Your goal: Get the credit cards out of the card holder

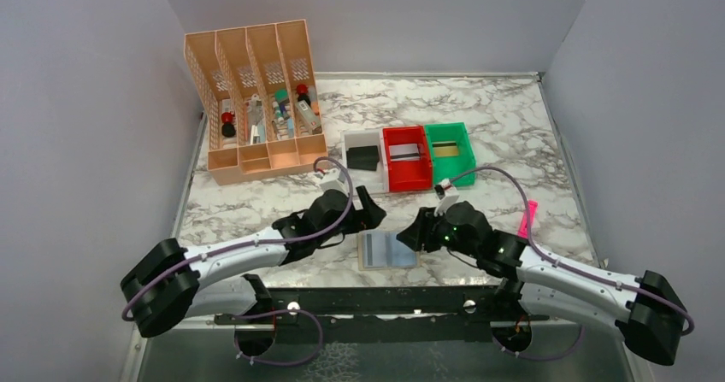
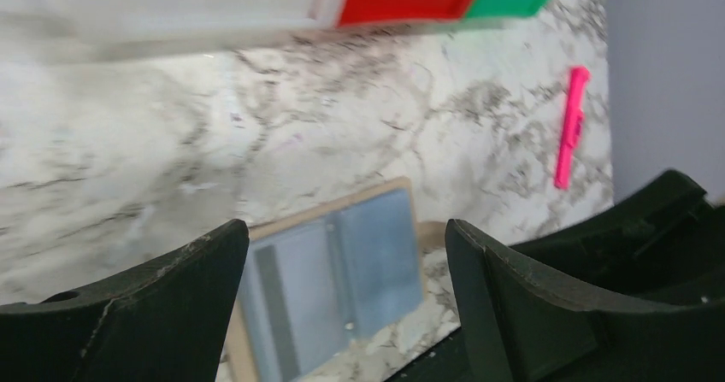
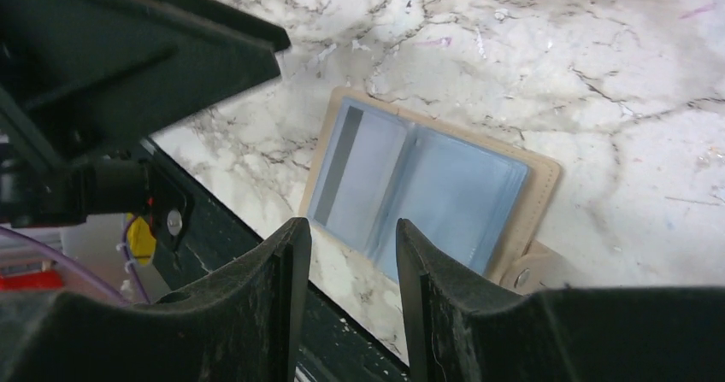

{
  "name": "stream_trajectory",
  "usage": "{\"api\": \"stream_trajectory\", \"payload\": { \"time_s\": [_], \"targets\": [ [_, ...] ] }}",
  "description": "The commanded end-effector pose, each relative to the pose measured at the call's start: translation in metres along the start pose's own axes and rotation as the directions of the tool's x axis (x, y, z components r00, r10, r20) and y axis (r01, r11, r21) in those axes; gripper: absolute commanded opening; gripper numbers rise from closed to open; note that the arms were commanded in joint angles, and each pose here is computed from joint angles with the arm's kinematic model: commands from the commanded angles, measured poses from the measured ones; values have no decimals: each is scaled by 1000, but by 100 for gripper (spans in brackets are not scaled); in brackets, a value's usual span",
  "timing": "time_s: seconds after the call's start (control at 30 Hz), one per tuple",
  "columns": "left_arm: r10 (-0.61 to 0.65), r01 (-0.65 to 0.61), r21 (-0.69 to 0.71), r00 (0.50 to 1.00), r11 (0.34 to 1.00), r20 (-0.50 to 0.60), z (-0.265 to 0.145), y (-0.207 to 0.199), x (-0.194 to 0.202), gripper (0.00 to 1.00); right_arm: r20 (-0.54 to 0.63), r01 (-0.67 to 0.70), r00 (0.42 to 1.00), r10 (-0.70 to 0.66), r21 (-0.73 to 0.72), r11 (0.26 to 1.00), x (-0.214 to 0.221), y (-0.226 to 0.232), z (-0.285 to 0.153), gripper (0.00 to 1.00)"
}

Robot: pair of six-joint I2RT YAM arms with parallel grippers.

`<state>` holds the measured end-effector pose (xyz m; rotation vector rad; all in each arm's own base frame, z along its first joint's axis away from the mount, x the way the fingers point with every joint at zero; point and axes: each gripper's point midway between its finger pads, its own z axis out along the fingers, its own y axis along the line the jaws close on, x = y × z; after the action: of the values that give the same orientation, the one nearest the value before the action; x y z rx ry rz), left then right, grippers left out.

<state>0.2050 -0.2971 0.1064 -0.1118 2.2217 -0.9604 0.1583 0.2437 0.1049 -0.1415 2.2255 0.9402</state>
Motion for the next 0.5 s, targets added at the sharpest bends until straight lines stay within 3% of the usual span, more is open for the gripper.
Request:
{"api": "stream_trajectory", "payload": {
  "time_s": [0.0,0.2,0.47],
  "targets": [
    [23,-4,-276,997,961,67,-25,76,-14,89,-27,98,994,-102,-125,987,1,29,8,46],
    [-50,89,-322,991,943,128,-49,113,-21,90,-107,256,962,-250,36,966,22,34,27,46],
    [-91,143,-285,977,948,191,-66,118,-25,90,-187,367,927,-325,277,888,44,24,43,50]
  ]
}}
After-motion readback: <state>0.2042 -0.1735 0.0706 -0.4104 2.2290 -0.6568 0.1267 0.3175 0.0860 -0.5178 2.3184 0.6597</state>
